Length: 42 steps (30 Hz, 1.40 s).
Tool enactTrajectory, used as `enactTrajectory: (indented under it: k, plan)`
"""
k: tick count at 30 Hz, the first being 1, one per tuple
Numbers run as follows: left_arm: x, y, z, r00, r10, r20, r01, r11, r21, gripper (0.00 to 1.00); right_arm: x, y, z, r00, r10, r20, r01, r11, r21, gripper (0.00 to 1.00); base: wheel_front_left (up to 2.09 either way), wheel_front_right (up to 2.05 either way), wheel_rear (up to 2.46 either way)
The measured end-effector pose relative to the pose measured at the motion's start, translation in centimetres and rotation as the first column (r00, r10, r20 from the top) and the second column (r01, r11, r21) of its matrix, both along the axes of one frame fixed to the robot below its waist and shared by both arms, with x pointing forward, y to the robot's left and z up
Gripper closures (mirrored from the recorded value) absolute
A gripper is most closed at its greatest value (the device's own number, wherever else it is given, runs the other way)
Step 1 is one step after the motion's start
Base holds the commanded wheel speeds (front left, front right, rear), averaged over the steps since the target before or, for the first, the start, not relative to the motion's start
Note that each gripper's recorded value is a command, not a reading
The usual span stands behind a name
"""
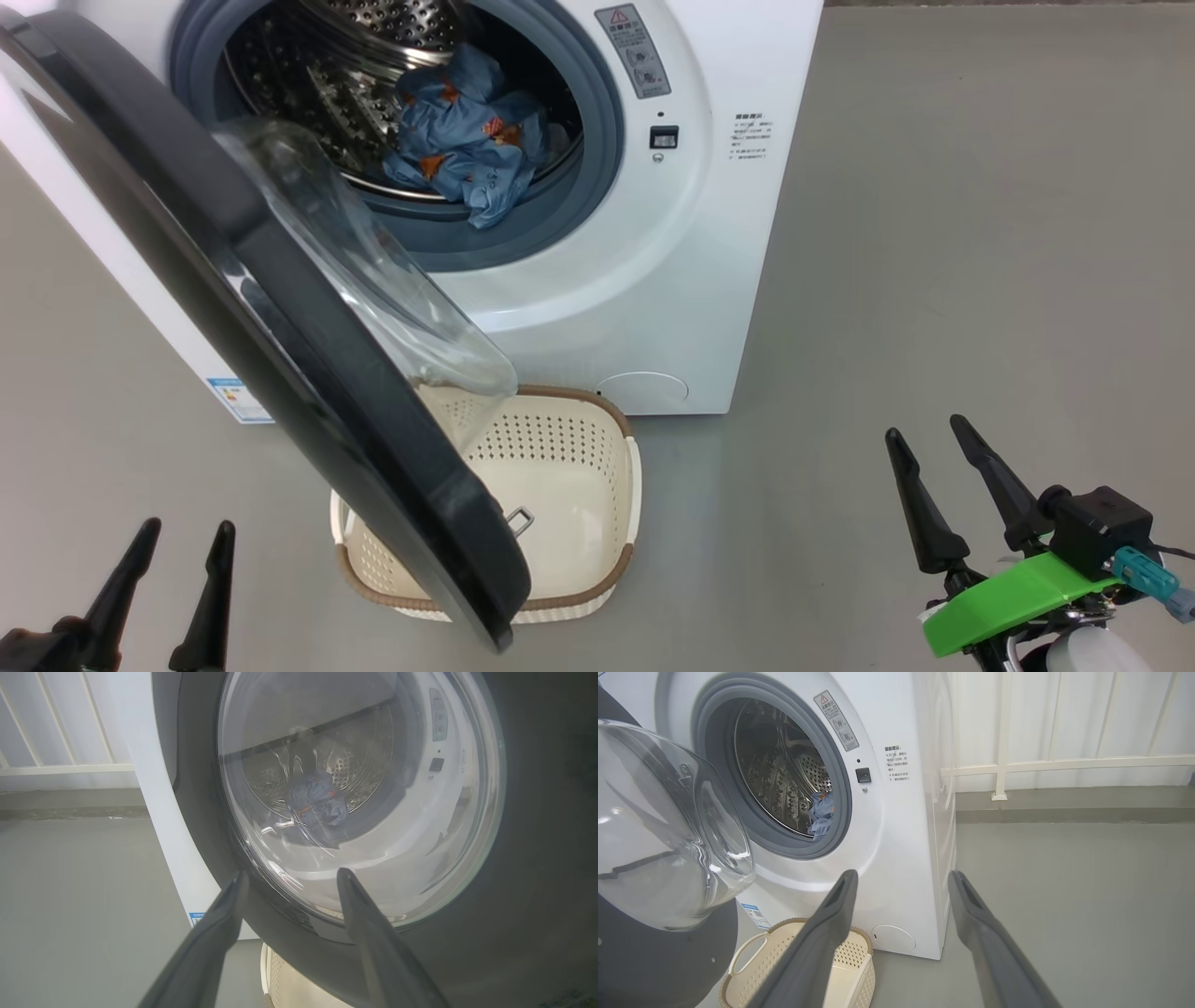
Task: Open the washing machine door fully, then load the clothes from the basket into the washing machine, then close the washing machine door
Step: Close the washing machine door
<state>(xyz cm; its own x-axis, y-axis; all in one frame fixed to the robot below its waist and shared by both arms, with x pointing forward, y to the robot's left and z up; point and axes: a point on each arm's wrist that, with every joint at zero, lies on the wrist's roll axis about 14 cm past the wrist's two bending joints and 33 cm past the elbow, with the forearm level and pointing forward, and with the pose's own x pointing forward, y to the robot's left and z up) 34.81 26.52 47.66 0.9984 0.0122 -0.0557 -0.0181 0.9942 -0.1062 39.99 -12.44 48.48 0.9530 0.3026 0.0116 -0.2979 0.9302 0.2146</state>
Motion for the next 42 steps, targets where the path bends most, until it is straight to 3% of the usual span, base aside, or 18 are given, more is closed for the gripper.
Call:
enactTrajectory:
  k: [13,15,16,17,18,19,27,31,36,42]
  plan:
    - [-0.6,0.3,0.4,1.0,0.011,0.014,-0.011,1.0,0.0,0.0,0.1,0.4,0.6,1.0,0.01,0.018,-0.01,1.0,-0.003,0.02,0.0,0.0,0.0]
    - [-0.7,0.4,0.5,1.0,0.015,0.016,-0.015,1.0,-0.001,0.0,0.1,0.5,0.7,1.0,0.014,0.021,-0.014,1.0,-0.002,0.29,0.0,0.0,0.0]
    - [-0.7,0.4,0.5,1.0,0.017,0.017,-0.017,1.0,-0.002,0.0,0.1,0.6,0.8,1.0,0.015,0.023,-0.015,1.0,-0.001,0.52,0.0,0.0,0.0]
    - [-0.8,0.4,0.6,1.0,0.019,0.018,-0.019,1.0,-0.004,0.0,0.1,0.6,0.8,1.0,0.017,0.024,-0.017,1.0,0.0,0.64,0.0,0.0,0.0]
    - [-0.9,0.4,0.6,1.0,0.023,0.021,-0.023,1.0,-0.009,0.0,0.1,0.8,0.9,0.999,0.02,0.027,-0.02,1.0,0.001,0.96,0.0,0.0,0.0]
    - [-1.0,0.4,0.6,0.999,0.025,0.021,-0.025,1.0,-0.011,0.0,0.1,0.9,1.0,0.999,0.023,0.03,-0.023,1.0,0.002,1.0,0.0,0.0,0.0]
    - [-1.9,1.1,0.6,0.998,0.054,0.023,-0.054,0.998,-0.015,0.0,0.6,3.0,3.3,0.992,0.075,0.098,-0.078,0.997,0.024,1.0,0.0,0.0,0.0]
    - [-2.5,1.6,0.7,0.997,0.073,0.025,-0.073,0.997,-0.016,0.0,1.4,5.5,7.5,0.966,0.134,0.22,-0.148,0.988,0.047,1.0,0.0,0.0,0.0]
    - [-3.0,1.9,0.9,0.995,0.089,0.036,-0.088,0.996,-0.022,0.0,0.7,9.5,12.8,0.9,0.234,0.368,-0.271,0.961,0.05,1.0,0.0,0.0,0.0]
    - [-4.1,2.5,1.2,0.992,0.117,0.047,-0.116,0.993,-0.026,0.0,-2.3,14.6,18.0,0.776,0.364,0.515,-0.435,0.9,0.019,1.0,0.0,0.0,0.0]
